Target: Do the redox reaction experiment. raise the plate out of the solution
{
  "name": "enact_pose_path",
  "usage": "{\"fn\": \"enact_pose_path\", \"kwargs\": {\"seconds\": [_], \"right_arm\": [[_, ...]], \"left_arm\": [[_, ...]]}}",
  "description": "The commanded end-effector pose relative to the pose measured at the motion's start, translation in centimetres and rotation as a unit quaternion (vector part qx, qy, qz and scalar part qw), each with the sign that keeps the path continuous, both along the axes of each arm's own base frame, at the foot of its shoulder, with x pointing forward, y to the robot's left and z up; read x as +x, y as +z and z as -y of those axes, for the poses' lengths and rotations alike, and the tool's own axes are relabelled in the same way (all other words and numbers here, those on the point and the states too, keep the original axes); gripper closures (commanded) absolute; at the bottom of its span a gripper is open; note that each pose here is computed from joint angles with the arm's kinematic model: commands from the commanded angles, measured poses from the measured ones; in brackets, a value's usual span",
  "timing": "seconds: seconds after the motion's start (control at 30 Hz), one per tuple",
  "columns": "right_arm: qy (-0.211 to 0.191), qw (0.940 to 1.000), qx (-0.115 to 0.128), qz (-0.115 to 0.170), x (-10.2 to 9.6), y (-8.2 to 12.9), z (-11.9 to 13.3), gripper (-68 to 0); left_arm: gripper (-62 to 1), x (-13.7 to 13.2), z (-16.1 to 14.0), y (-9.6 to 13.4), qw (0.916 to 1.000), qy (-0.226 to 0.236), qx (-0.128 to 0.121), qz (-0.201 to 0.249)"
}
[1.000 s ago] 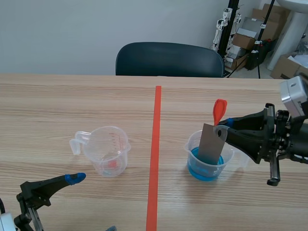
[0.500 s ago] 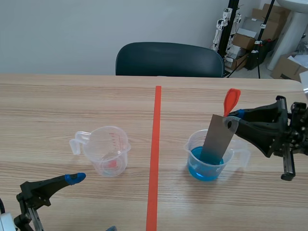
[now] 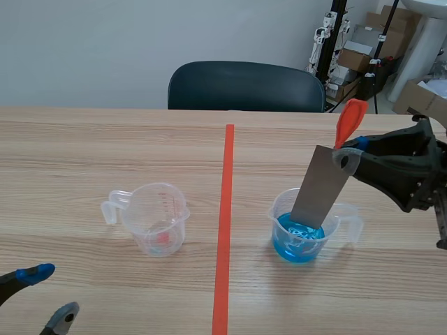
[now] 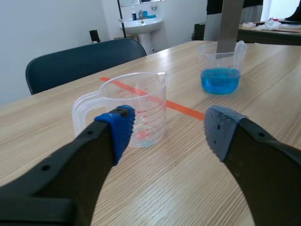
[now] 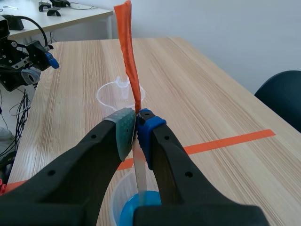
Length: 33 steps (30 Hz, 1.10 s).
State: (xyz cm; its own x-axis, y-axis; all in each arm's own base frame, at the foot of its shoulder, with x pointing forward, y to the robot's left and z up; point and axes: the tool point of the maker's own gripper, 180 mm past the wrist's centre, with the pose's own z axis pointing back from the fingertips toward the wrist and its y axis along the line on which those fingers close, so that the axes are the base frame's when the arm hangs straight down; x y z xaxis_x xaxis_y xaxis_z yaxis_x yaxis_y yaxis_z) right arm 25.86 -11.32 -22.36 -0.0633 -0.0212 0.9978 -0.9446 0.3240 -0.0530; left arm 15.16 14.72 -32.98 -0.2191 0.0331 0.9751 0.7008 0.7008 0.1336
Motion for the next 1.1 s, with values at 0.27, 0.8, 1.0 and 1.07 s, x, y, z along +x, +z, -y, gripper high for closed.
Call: {"fn": "enact_pose_path", "kwargs": {"seconds": [0.27, 0.8, 1.0, 1.07], "right_arm": [[0.008, 0.9995, 0.015, 0.027, 0.0, 3.7, 0.5, -0.4], [-0.003, 0.9987, 0.043, 0.028, 0.0, 7.3, 1.2, -0.4], [-0.007, 0.9986, 0.046, 0.023, 0.0, 8.2, 1.3, -0.4], [-0.013, 0.9985, 0.05, 0.02, 0.1, 8.5, 1.4, -0.4]], "left_arm": [[-16.0, -2.2, -4.4, 1.1, 0.9966, -0.048, 0.066, -0.014], [-3.1, 1.0, -9.4, 10.5, 0.9958, -0.081, 0.039, -0.021], [-2.7, 2.9, -8.2, 11.4, 0.9876, -0.125, 0.079, -0.053], [-2.7, 3.4, -7.4, 11.3, 0.9838, -0.136, 0.101, -0.06]]}}
